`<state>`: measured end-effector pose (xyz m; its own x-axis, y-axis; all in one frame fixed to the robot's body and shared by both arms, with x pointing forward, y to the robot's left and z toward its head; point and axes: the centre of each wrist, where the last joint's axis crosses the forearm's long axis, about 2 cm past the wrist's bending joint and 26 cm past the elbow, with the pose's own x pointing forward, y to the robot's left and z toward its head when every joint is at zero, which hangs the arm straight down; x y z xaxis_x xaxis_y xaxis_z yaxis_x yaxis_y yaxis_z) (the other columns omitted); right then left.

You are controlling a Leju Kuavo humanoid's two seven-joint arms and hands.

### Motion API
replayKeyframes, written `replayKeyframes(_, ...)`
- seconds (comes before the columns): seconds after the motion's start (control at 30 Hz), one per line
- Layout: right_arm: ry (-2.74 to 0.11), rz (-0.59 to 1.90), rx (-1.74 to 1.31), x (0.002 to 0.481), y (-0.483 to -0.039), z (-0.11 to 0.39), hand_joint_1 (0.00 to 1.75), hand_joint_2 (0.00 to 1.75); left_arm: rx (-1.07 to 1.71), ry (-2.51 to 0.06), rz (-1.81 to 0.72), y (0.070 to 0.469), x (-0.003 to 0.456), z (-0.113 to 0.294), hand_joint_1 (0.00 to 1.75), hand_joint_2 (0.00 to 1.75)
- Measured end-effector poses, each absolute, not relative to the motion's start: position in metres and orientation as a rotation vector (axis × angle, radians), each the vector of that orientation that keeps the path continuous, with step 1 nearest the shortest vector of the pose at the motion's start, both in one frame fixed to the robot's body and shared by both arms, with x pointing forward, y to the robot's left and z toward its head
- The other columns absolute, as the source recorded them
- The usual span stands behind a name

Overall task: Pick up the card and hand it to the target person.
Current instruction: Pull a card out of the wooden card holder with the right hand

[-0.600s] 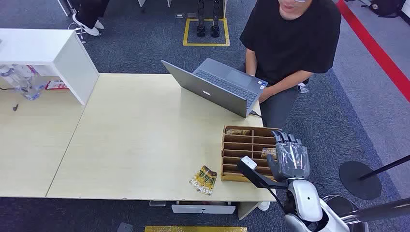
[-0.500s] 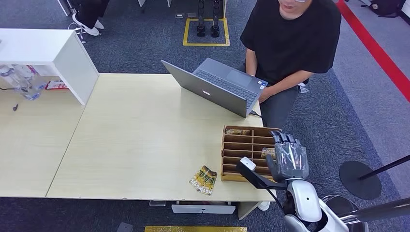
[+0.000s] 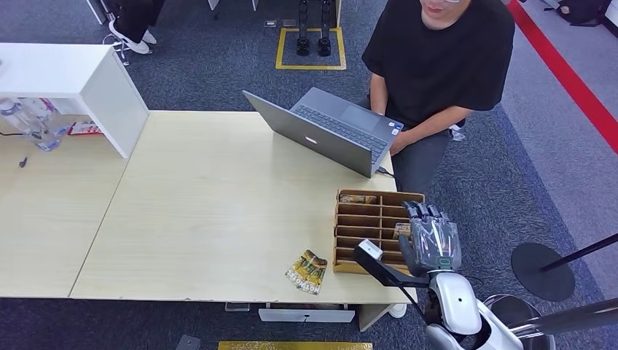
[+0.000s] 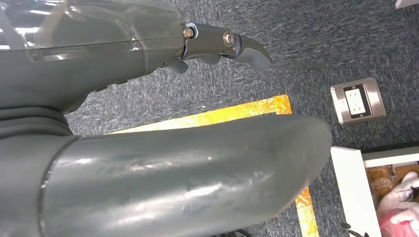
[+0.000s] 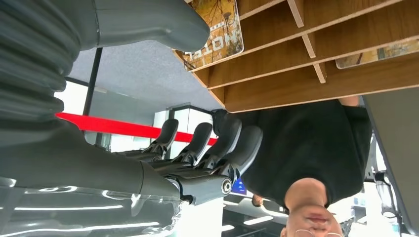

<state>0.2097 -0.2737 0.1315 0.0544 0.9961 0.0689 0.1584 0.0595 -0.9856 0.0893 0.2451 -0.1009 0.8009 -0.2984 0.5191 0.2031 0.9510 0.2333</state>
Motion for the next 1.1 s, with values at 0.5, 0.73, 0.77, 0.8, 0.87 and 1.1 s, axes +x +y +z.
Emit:
replayKeyframes(0.5, -1.263, 1.058, -1.298, 0.2102, -0.2765, 0.1279, 0.74, 1.75, 0.166, -0.584, -0.272, 0.2449, 0.0895, -0.1009, 0.00, 0.00)
replayKeyframes(0.73, -1.255, 1.062, -1.294, 0.2107, -0.2767, 0.1277, 0.75, 1.75, 0.166, -0.584, -0.273, 0.2449, 0.0897, -0.1008, 0.00, 0.00)
replayKeyframes(0.77, -1.253, 1.063, -1.293, 0.2109, -0.2767, 0.1277, 0.76, 1.75, 0.166, -0.584, -0.274, 0.2449, 0.0897, -0.1008, 0.00, 0.00)
replayKeyframes(0.8, -1.251, 1.063, -1.292, 0.2110, -0.2768, 0.1276, 0.77, 1.75, 0.166, -0.584, -0.274, 0.2449, 0.0897, -0.1008, 0.00, 0.00)
replayKeyframes(0.87, -1.248, 1.065, -1.291, 0.2113, -0.2769, 0.1275, 0.78, 1.75, 0.165, -0.584, -0.274, 0.2449, 0.0898, -0.1008, 0.00, 0.00)
replayKeyframes(1.1, -1.240, 1.069, -1.287, 0.2115, -0.2771, 0.1265, 0.79, 1.75, 0.165, -0.584, -0.274, 0.2449, 0.0898, -0.1008, 0.00, 0.00)
